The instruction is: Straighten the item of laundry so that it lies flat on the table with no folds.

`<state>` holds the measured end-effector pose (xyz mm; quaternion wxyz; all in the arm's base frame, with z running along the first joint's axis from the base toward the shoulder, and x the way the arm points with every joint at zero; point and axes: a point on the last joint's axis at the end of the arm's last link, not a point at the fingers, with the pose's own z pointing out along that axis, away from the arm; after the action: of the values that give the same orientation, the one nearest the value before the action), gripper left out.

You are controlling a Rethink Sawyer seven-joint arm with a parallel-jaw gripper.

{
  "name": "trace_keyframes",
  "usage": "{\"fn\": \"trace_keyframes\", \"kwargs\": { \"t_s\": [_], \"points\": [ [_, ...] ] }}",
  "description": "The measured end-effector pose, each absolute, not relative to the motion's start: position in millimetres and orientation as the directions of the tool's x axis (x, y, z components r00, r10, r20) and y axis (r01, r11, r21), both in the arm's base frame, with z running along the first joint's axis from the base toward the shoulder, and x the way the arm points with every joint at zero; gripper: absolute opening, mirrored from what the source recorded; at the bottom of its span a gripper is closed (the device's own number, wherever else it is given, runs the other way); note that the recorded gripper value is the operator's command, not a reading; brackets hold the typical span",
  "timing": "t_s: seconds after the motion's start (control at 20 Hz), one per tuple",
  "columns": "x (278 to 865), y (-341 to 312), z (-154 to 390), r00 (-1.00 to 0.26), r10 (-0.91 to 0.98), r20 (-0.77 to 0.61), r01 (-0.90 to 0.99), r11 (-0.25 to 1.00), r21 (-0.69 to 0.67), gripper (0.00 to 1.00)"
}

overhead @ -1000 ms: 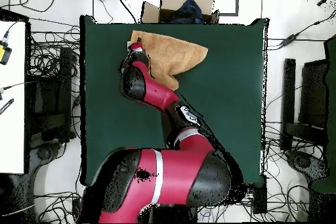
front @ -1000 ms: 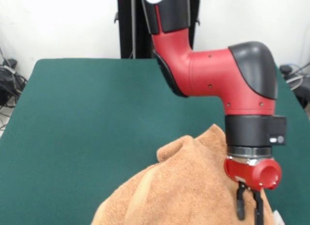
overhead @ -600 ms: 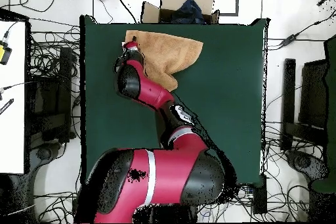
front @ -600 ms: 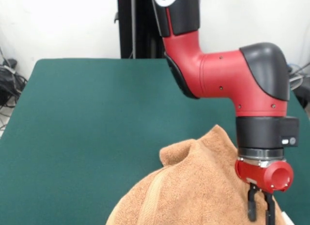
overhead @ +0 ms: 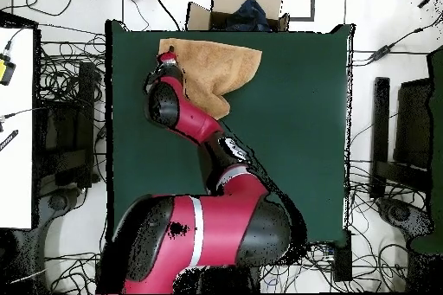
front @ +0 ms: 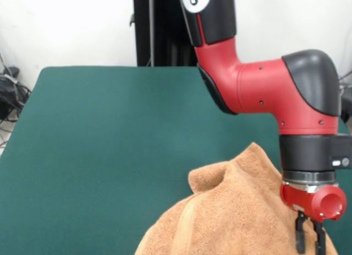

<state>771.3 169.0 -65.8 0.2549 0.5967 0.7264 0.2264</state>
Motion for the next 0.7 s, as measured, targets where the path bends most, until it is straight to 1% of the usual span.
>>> {"fn": "trace_keyframes", "kwargs": {
  "t_s": [0.25, 0.5, 0.7],
  "points": [
    [780, 187, -68, -0.146, 0.987, -0.072, 0.741, 0.158, 0.653, 1.0],
    [796, 215, -68, -0.106, 0.994, -0.032, 0.728, 0.099, 0.679, 1.0],
    [793, 229, -65, -0.102, 0.995, -0.017, 0.738, 0.087, 0.67, 1.0]
  ]
}}
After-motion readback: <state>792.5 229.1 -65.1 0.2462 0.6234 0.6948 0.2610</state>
